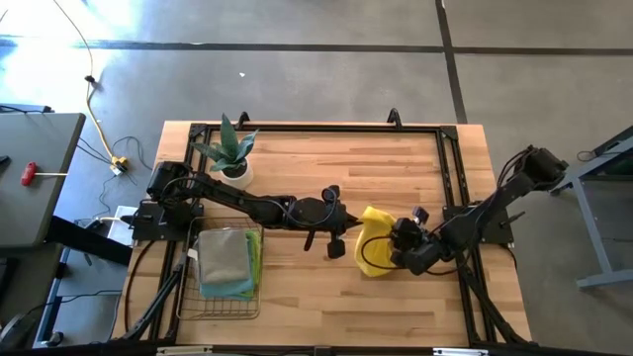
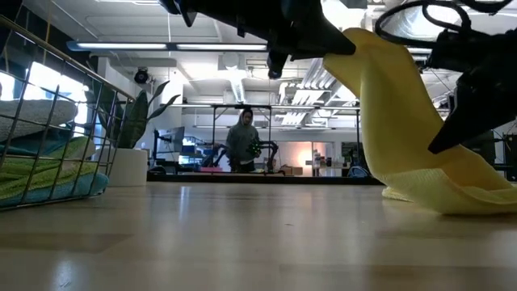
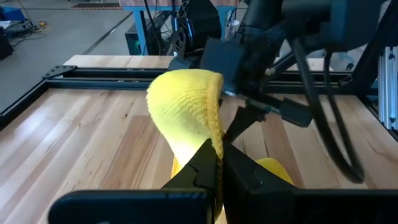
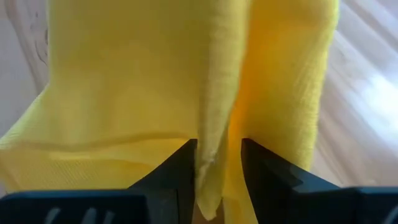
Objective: Fold microfiber towels
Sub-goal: Fold the yellow microfiber towel
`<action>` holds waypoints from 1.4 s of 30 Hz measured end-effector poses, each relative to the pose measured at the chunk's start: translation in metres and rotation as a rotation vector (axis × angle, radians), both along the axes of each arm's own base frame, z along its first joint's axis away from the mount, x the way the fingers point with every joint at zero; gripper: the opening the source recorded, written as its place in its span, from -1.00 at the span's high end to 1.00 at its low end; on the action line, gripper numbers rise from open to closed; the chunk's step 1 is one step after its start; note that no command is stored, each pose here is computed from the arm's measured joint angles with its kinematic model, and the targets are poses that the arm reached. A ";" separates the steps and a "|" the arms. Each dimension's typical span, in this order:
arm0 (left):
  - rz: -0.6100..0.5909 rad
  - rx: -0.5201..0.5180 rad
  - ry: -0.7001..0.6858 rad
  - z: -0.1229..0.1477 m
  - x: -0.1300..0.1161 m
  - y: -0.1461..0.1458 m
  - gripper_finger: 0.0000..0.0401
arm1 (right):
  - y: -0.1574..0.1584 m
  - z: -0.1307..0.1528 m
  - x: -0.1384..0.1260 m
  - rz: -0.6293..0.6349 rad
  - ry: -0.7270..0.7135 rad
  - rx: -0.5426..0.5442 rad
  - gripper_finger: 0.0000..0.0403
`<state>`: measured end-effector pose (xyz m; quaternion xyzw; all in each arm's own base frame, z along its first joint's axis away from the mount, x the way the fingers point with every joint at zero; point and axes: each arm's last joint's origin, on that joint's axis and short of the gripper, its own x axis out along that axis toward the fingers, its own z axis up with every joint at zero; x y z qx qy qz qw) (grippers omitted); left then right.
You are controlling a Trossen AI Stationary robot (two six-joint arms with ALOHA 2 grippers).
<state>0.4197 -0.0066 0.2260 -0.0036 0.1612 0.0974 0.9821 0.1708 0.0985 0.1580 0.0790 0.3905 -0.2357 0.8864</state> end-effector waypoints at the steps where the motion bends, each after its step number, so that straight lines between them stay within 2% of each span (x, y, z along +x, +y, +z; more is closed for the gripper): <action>1: 0.000 0.000 0.000 0.000 0.000 0.000 1.00 | -0.001 -0.003 0.000 -0.001 -0.011 0.008 0.43; 5: 0.001 0.000 0.000 0.000 0.000 0.000 1.00 | -0.002 -0.010 -0.002 -0.001 -0.028 0.019 0.56; 10: 0.004 0.001 0.028 -0.002 -0.001 0.002 1.00 | -0.001 -0.009 -0.003 0.044 0.003 0.039 0.94; 15: -0.009 0.005 0.133 -0.012 -0.005 0.002 1.00 | -0.001 -0.005 -0.006 0.075 0.028 0.113 0.97; 19: -0.045 0.012 0.283 -0.010 -0.009 0.001 1.00 | -0.002 0.010 -0.010 0.112 0.056 0.135 0.98; 22: -0.019 0.068 0.380 0.005 -0.009 -0.002 1.00 | -0.003 0.035 -0.011 0.122 0.086 0.110 0.99; 26: 0.058 0.241 0.499 0.036 -0.010 -0.010 1.00 | -0.004 0.074 -0.008 0.163 0.132 0.041 1.00; 29: 0.115 0.328 0.551 0.057 -0.013 -0.010 1.00 | -0.008 0.101 -0.007 0.166 0.161 -0.013 1.00; 35: 0.181 0.416 0.618 0.107 -0.023 0.000 1.00 | -0.028 0.159 -0.010 0.113 0.190 -0.104 1.00; 42: 0.172 0.468 0.659 0.156 -0.038 0.009 1.00 | -0.054 0.210 -0.008 0.126 0.160 -0.184 1.00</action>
